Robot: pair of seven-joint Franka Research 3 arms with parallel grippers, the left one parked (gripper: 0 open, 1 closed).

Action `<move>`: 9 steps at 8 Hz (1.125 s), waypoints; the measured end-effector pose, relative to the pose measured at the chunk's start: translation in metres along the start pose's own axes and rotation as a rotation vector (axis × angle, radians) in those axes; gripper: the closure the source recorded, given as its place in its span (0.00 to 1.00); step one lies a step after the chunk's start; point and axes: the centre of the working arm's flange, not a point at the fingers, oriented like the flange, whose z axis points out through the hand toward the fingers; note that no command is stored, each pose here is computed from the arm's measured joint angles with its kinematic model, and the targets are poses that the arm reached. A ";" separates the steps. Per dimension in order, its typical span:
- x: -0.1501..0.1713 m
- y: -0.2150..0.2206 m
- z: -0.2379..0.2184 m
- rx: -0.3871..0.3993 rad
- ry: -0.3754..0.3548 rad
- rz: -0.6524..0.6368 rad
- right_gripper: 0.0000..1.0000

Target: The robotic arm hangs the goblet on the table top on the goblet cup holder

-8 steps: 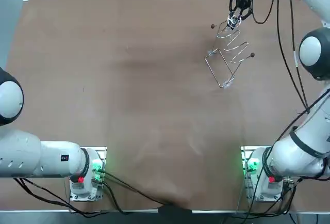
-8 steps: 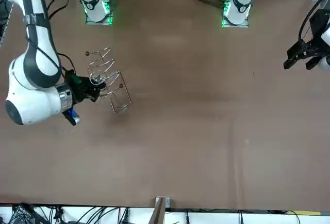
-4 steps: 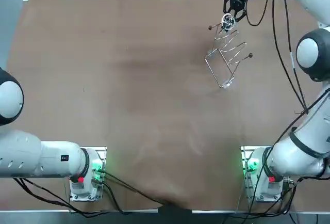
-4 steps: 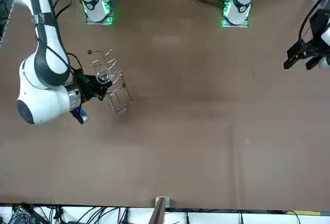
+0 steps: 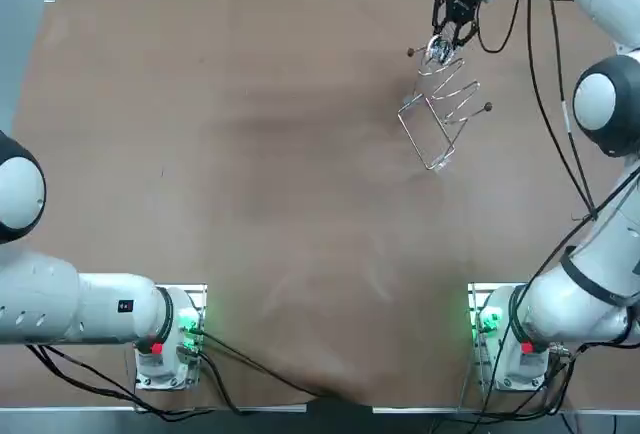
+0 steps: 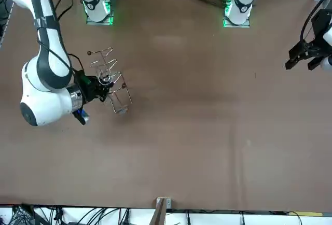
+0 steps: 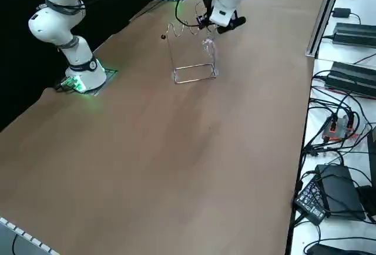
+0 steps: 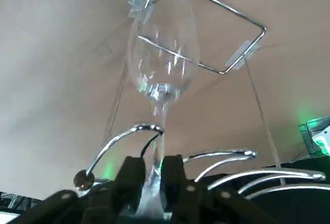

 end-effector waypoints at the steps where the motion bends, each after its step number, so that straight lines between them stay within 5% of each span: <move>1: 0.000 0.000 0.000 0.001 0.001 0.001 0.70; 6: 0.008 0.009 -0.013 0.007 0.031 -0.005 0.44; 9: -0.005 0.013 -0.062 0.052 0.129 -0.079 0.00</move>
